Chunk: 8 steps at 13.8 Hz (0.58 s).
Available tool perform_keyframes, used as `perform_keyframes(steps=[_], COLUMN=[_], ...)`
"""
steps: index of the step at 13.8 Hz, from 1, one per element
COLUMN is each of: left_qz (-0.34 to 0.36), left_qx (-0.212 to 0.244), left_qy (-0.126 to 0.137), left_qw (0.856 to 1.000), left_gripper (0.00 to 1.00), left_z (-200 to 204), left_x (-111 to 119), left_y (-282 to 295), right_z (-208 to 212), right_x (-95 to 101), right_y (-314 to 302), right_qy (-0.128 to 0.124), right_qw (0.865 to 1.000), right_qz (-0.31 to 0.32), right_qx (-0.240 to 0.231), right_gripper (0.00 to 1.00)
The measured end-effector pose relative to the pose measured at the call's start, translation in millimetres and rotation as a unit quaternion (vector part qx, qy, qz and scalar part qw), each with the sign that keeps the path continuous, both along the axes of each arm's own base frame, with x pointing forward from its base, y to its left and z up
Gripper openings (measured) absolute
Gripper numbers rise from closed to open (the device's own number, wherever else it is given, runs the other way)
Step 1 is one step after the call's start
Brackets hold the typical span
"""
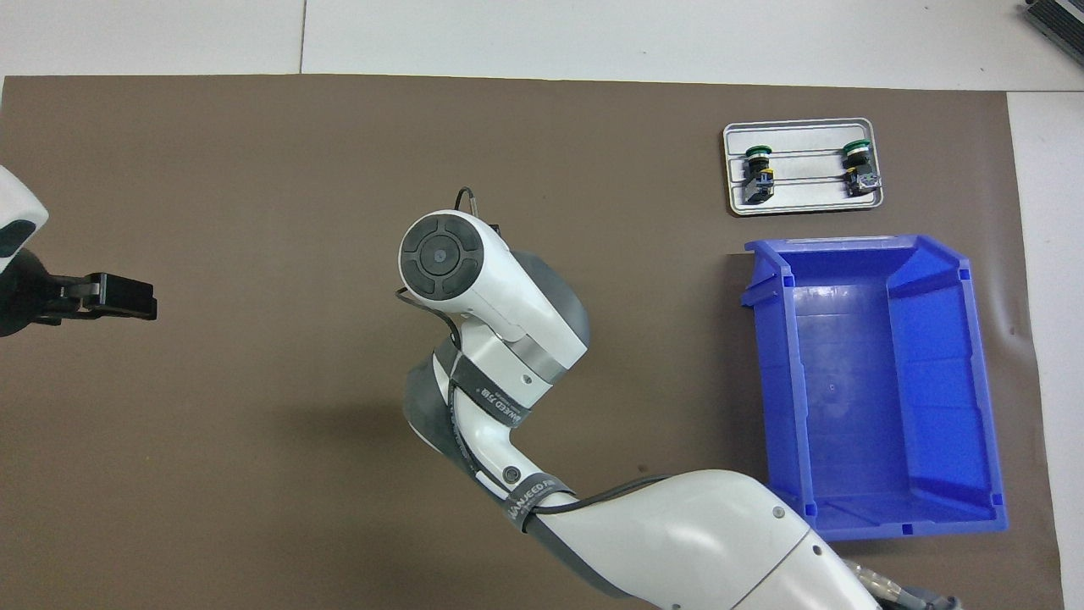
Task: Place and press button with both arms
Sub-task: 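Carry the button with the right gripper toward the table center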
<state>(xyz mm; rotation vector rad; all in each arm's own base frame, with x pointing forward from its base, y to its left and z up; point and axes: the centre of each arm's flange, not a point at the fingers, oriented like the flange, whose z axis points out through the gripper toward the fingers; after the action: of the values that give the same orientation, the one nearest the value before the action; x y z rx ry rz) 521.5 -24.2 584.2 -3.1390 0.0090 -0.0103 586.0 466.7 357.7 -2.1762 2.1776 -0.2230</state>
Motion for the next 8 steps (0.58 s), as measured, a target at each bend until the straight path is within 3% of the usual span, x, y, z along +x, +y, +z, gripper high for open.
perform_keyframes(steps=[4,8], left_qz=[-0.023,-0.132], left_qx=[0.0,0.002], left_qy=[-0.002,-0.01], left_qw=[1.0,0.991], left_gripper=[1.0,1.0], left_z=[0,2], left_x=[0,2], left_y=[-2,-7], right_z=[-26,-51], right_x=[-7.4,-14.8], right_y=[2,-1], right_qy=[0.008,0.013], right_qw=[1.0,1.0], right_qz=[-0.004,-0.006], right_qx=[-0.001,0.006], right_gripper=[0.33,0.33])
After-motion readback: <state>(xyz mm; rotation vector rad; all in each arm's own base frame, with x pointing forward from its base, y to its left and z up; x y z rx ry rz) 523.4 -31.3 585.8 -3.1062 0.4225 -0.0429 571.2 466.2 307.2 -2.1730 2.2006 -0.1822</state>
